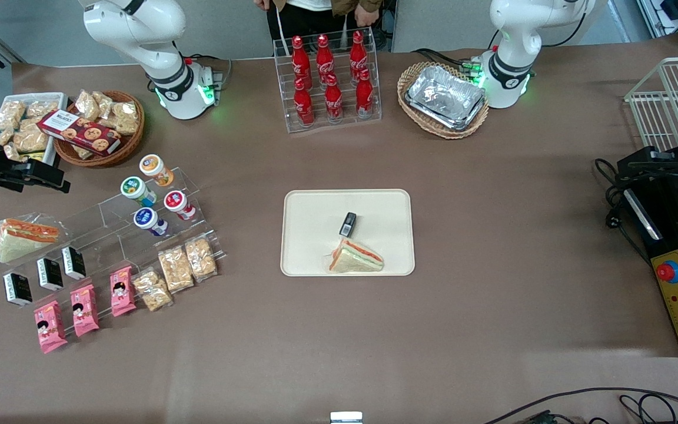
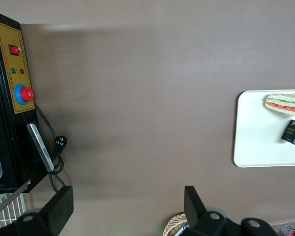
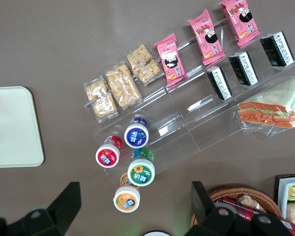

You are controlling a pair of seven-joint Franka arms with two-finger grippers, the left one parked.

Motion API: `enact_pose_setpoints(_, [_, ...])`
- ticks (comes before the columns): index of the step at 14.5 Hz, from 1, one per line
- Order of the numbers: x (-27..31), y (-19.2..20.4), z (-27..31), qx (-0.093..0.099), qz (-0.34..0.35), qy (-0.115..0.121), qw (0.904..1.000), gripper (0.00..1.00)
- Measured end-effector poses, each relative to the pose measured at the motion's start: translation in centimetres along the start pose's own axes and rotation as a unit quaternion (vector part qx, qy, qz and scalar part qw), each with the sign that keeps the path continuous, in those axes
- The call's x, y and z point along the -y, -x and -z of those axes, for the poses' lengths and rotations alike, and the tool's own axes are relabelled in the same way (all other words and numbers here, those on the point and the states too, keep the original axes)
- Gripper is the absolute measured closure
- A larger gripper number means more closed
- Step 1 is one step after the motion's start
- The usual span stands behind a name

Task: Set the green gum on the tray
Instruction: 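Move the right gripper over the acrylic rack toward the green-labelled bottle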

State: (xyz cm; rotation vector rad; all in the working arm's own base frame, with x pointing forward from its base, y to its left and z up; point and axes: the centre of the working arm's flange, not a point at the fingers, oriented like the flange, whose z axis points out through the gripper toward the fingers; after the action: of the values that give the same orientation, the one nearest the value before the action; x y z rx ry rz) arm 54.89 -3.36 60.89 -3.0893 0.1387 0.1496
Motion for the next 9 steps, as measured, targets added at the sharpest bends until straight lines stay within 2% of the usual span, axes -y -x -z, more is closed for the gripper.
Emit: enact_pose_setpoints(9, [-0.02,0.27,-0.14,0.006,0.000,0.000,1.0000,0.00])
